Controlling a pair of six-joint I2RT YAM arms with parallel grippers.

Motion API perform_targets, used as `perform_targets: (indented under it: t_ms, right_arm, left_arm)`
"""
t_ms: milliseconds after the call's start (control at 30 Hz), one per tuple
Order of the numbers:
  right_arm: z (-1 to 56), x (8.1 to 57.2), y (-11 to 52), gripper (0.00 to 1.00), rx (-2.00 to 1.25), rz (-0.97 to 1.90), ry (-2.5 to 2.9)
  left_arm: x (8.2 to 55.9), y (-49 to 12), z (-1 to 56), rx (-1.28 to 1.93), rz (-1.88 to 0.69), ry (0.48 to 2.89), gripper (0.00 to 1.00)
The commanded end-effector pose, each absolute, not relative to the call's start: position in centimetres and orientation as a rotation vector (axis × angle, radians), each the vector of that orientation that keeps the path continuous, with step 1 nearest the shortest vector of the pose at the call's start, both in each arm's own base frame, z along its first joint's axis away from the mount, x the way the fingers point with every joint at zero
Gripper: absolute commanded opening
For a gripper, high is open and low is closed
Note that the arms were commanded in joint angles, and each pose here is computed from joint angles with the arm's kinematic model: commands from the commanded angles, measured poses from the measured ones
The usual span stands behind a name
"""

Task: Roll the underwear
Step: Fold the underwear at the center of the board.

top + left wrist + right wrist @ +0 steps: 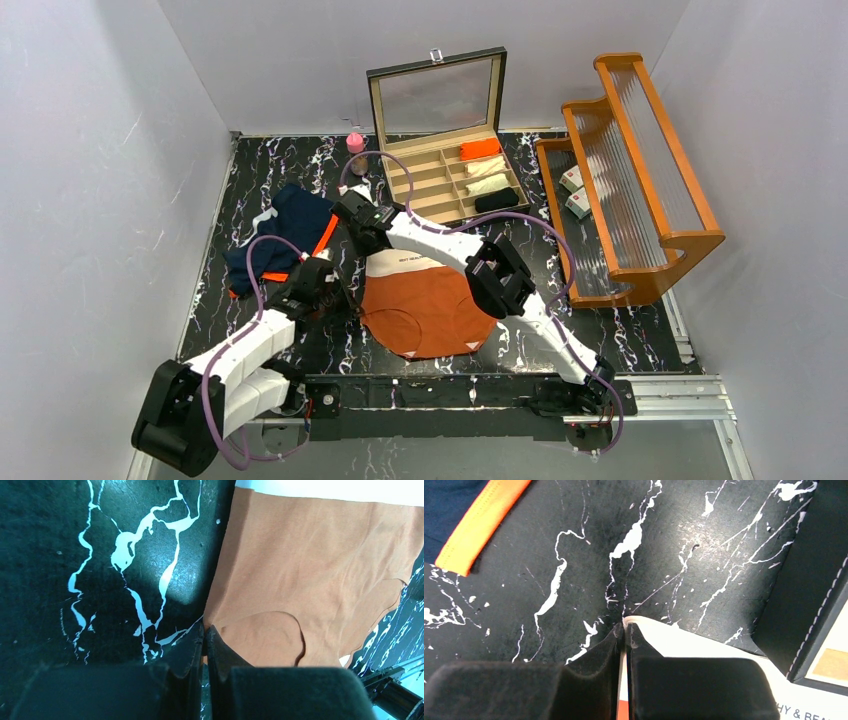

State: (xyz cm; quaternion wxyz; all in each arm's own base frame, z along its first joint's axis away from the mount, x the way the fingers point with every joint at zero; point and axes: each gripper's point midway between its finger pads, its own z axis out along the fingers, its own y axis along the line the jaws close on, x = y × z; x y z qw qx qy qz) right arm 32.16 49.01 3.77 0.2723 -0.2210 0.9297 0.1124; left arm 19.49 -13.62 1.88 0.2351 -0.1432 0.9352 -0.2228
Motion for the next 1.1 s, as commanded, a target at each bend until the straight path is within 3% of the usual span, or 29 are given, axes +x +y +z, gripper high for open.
perform_targets:
  t_ms: [0,633,1067]
  right_arm:
    - [9.4,32.3,50.7,0.12,-0.575,0.445,2.426]
    - [15.5,31.9,47.3,0.11,-0.460,0.930,2.437]
    - [15.3,32.7,40.1,0.11,-0.371,1.015,2.447]
  left_arm:
    - [19.9,-12.4,4.0,-0.411,-0.508,2.566,0.00]
    - [19.0,-14.9,9.1,-0.258,-0.645,2.690,0.00]
    - [19.6,-22.6,11.0,-0.187,-0.719,2.685,0.00]
